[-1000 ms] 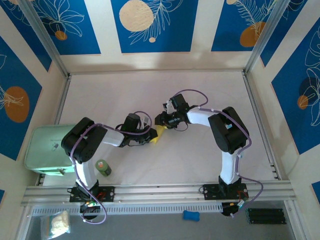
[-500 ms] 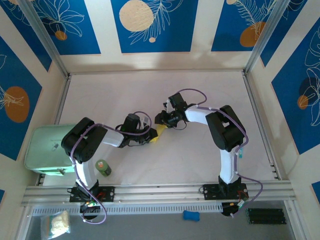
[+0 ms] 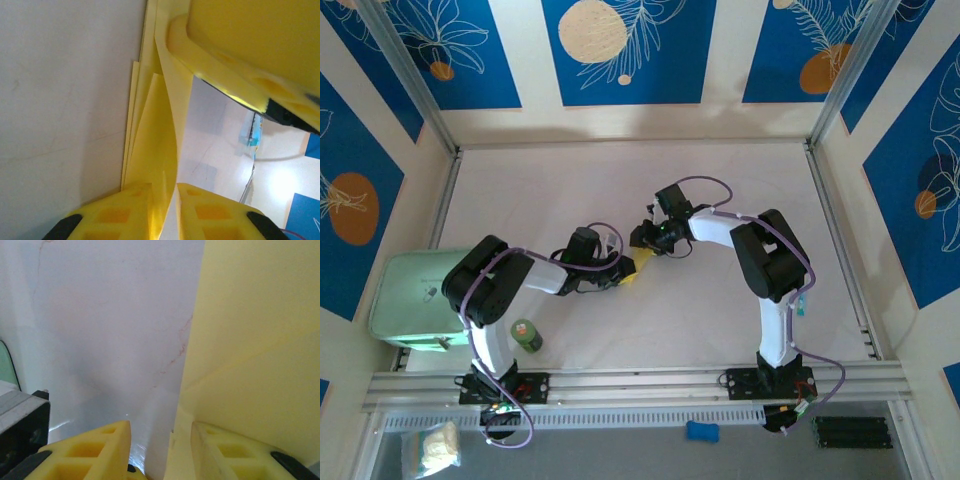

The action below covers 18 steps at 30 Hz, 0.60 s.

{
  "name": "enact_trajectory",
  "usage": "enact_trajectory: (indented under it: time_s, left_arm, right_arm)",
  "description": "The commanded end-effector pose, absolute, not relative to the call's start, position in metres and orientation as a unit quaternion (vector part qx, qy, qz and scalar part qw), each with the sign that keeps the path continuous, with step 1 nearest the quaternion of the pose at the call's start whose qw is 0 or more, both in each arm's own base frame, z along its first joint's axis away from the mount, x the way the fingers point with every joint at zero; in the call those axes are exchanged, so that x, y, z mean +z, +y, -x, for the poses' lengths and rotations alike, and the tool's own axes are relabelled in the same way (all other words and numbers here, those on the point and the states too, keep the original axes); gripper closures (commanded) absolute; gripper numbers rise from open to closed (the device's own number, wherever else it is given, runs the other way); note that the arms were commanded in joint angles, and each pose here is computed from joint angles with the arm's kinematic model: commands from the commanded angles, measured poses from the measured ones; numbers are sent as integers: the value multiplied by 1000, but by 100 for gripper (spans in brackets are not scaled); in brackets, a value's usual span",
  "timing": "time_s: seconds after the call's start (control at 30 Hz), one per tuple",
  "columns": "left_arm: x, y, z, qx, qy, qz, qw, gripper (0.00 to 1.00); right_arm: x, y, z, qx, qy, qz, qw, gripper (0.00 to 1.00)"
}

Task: Fold a paper plane with a square sheet of paper (pick it up from the middle)
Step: Fold the wing for the fifth time at the center of the table.

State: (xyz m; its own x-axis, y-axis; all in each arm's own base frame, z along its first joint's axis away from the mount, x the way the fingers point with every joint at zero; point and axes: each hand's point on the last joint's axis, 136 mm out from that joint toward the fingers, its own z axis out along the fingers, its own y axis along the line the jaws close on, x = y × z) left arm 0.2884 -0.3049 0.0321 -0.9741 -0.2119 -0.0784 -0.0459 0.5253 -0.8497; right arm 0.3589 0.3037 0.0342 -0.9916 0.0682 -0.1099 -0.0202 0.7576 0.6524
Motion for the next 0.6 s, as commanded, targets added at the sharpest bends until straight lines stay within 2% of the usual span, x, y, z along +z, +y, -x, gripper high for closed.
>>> enact_trajectory:
  time_s: [0.0, 0.57]
  left_arm:
    - [33, -296, -284, -465, 878, 63, 96, 78]
    - [37, -300, -286, -431, 895, -3, 120, 73]
  right_arm:
    - [28, 305, -355, 334, 941, -19, 44, 63]
    - [16, 303, -352, 302, 953, -36, 13, 63]
